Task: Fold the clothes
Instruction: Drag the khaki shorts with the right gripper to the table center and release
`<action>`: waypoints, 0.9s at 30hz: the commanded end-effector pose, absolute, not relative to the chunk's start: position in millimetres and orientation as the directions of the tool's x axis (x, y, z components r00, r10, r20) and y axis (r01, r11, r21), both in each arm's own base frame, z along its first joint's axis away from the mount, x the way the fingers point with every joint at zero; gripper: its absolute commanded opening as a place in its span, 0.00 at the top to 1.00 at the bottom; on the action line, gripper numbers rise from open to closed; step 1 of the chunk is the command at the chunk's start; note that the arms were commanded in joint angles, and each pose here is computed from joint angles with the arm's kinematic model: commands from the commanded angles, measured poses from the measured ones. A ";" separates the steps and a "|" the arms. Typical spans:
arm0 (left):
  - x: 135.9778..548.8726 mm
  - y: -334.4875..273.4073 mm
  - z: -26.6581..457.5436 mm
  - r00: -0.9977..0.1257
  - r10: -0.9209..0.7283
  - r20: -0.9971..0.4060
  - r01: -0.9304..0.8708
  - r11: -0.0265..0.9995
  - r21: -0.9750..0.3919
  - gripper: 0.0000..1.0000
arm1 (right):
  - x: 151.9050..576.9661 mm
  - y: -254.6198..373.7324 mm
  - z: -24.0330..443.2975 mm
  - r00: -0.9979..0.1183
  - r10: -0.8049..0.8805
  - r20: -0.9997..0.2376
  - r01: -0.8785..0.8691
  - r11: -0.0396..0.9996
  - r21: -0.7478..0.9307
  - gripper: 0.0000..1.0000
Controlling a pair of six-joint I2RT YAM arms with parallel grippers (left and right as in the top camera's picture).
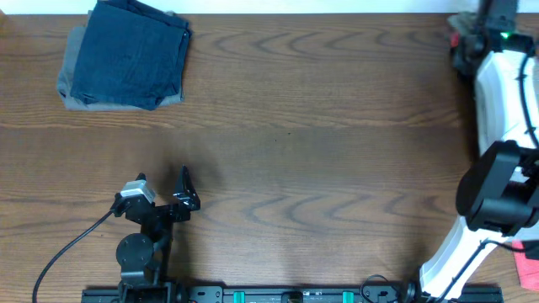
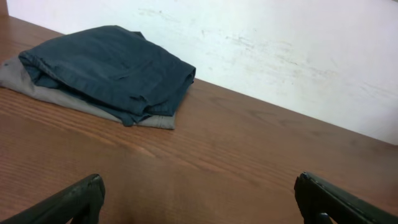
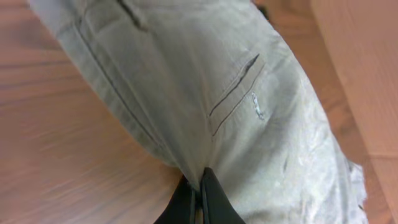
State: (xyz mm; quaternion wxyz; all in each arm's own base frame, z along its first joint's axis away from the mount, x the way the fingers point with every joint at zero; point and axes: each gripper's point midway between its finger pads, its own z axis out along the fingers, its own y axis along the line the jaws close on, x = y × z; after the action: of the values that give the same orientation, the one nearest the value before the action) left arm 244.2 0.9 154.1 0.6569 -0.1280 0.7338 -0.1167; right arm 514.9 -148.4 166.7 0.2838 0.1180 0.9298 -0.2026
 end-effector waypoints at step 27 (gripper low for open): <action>244.2 1.6 138.3 -0.140 -0.324 -0.936 -0.046 0.946 -0.320 0.02 | 305.5 355.6 93.5 -0.699 -0.671 -0.249 -0.709 0.601 0.370 0.99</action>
State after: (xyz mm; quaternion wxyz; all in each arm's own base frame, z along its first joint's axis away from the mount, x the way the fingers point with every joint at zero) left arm 244.2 0.9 154.1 0.6569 -0.1280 0.7338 -0.1167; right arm 336.0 323.6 77.5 0.0611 -0.3585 0.9185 0.1555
